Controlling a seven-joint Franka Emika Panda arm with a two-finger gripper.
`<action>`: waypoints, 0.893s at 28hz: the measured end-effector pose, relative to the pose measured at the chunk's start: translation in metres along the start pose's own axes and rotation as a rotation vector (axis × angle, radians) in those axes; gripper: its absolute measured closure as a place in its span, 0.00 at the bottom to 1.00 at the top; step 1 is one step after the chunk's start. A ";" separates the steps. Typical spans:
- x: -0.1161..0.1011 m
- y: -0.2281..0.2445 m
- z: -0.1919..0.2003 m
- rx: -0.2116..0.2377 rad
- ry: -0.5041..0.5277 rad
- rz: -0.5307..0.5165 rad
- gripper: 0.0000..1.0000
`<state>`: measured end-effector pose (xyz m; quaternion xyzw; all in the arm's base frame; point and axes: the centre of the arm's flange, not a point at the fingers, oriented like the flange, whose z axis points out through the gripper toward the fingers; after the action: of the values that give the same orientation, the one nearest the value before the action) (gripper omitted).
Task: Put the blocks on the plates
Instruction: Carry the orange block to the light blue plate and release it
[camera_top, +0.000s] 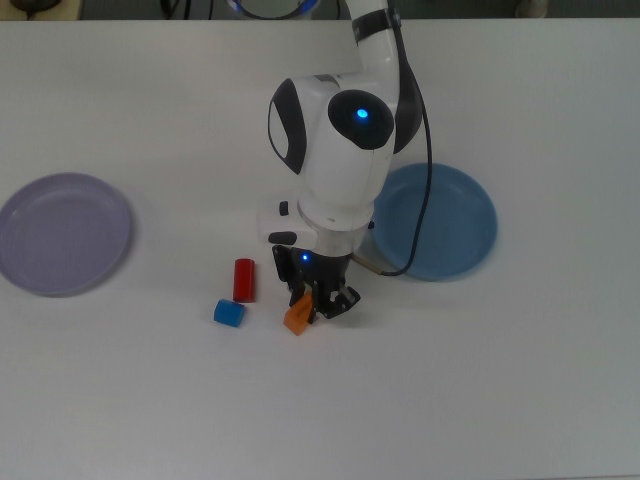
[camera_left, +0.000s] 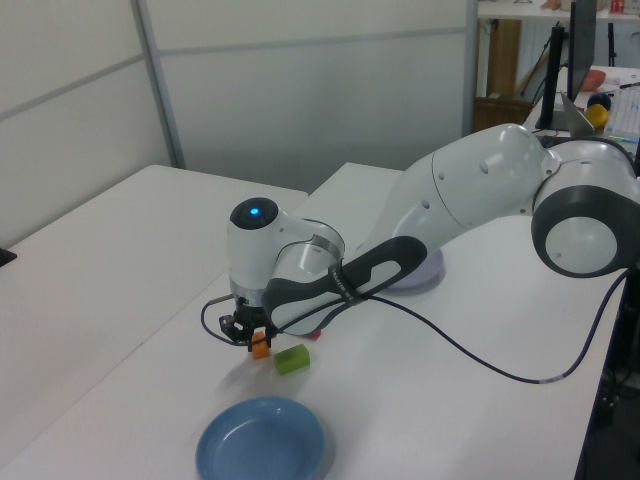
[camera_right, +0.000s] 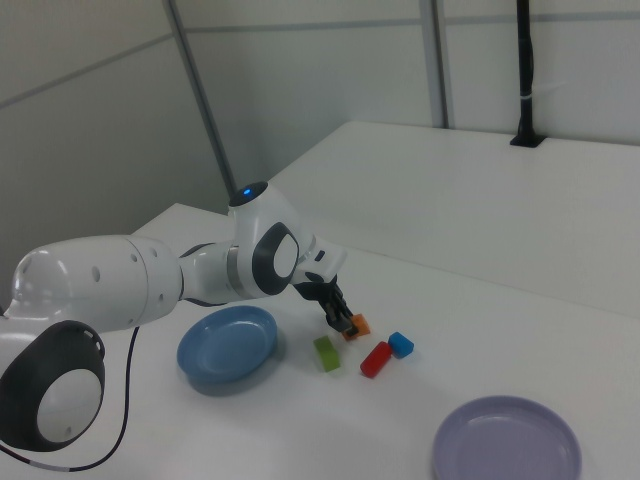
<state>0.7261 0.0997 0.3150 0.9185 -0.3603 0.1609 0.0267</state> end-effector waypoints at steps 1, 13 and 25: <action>0.000 0.000 -0.001 0.001 0.002 -0.002 0.67; 0.009 -0.002 -0.051 0.002 -0.007 -0.198 0.67; -0.027 -0.022 -0.105 0.086 -0.147 -0.591 0.67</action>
<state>0.6937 0.1509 0.4074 0.9930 -0.0713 0.0941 0.0075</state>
